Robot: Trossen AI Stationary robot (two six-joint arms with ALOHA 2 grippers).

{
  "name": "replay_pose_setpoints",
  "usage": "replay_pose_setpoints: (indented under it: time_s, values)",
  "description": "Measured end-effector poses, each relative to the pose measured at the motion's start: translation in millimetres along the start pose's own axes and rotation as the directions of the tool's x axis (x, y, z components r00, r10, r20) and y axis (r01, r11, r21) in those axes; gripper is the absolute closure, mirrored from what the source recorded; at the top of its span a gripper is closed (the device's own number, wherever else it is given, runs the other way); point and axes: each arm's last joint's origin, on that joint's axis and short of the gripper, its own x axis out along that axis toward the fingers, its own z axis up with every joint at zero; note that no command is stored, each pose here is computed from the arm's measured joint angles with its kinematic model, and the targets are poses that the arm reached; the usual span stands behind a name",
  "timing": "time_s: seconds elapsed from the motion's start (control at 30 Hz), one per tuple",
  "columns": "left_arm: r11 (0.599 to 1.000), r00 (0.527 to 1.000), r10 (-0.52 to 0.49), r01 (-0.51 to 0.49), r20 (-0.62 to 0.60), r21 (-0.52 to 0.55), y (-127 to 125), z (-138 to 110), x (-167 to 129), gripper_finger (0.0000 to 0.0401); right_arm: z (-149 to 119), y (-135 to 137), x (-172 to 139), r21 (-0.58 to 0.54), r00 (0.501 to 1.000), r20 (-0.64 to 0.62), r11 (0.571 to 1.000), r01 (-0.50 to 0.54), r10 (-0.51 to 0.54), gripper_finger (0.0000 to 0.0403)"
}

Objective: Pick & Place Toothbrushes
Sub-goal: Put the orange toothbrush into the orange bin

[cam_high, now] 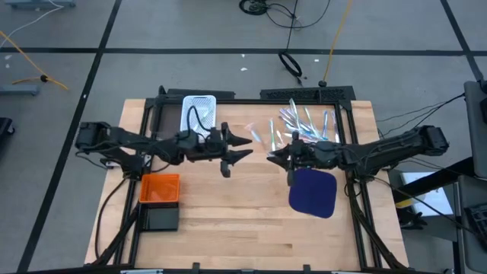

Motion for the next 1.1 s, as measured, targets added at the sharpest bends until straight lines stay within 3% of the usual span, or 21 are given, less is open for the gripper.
replay_pose_setpoints:
  time_s: [0.47, 0.9, 1.0, 1.1]
  values:
    - [1.0, 0.986, -0.023, 0.023, 0.163, -0.001, 2, -25, 16, 0.0231, -5, -1, 5, -0.006, 0.999, -0.011, 0.999, 0.049, -0.049, 0.0357]
    - [0.999, 0.988, -0.008, 0.002, 0.152, 0.043, 0, -22, 49, 0.0233, -7, -1, 6, -0.01, 0.998, -0.024, 0.999, 0.05, -0.05, 0.0356]
    - [0.999, 0.989, -0.007, 0.001, 0.148, 0.044, 0, -22, 49, 0.026, -8, -1, 6, -0.011, 0.998, -0.028, 0.999, 0.05, -0.05, 0.0356]
    - [0.999, 0.99, -0.002, -0.004, 0.14, 0.043, 1, -23, 49, 0.0317, -8, -1, 6, -0.012, 0.998, -0.03, 0.999, 0.048, -0.049, 0.0355]
